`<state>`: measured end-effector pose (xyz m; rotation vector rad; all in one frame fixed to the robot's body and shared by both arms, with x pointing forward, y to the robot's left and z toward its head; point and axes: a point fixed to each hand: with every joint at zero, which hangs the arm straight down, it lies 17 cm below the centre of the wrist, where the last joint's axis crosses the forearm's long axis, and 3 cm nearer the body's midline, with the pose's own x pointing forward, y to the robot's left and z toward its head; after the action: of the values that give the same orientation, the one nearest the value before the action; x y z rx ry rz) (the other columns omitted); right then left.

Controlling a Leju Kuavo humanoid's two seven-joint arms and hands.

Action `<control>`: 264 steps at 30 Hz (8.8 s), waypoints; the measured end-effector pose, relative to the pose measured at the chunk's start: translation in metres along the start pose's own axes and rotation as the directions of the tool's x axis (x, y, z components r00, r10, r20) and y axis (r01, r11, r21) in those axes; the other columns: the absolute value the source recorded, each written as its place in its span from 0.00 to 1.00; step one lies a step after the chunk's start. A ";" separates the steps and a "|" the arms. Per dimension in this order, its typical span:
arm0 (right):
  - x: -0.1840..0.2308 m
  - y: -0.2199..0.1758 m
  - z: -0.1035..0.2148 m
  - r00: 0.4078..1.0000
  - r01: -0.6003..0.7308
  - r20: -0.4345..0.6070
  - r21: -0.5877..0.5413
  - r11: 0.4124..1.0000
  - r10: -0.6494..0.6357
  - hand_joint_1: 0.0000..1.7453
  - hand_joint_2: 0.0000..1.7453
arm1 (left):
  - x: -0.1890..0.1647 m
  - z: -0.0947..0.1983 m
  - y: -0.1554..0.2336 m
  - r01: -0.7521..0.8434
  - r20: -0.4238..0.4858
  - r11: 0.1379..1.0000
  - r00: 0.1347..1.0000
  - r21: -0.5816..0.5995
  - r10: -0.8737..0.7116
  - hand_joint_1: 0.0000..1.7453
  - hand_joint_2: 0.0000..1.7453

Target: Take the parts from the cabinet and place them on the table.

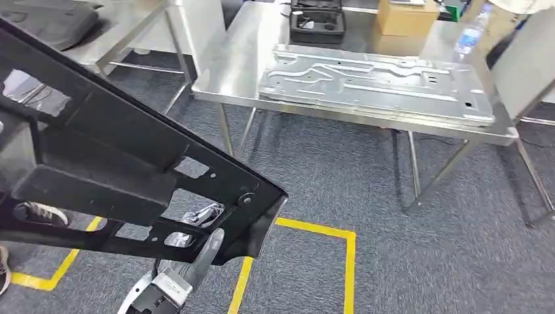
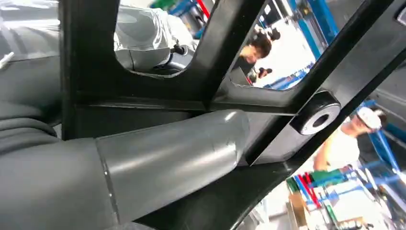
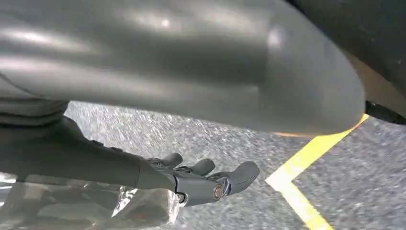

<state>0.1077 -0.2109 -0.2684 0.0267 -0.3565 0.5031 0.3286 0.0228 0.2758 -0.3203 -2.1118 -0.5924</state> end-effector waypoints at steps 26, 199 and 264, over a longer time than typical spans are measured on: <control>0.000 -0.019 -0.001 1.000 -0.001 0.028 -0.052 0.999 0.002 0.00 0.00 | 0.015 -0.019 -0.003 0.003 0.067 1.000 0.998 -0.027 -0.001 1.00 0.00; 0.002 0.000 0.000 0.999 -0.026 0.026 -0.022 0.999 0.027 0.00 0.00 | 0.003 -0.029 0.017 -0.016 0.022 1.000 1.000 0.019 0.015 1.00 0.00; 0.043 0.004 -0.004 0.977 -0.202 0.074 0.031 0.979 0.200 0.00 0.00 | -0.145 -0.152 0.006 0.393 -0.292 0.858 0.822 -0.331 -0.489 1.00 0.00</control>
<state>0.1417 -0.1870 -0.2580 0.0455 -0.4214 0.7106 0.5203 -0.0526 0.2324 0.1525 -1.7411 -1.1193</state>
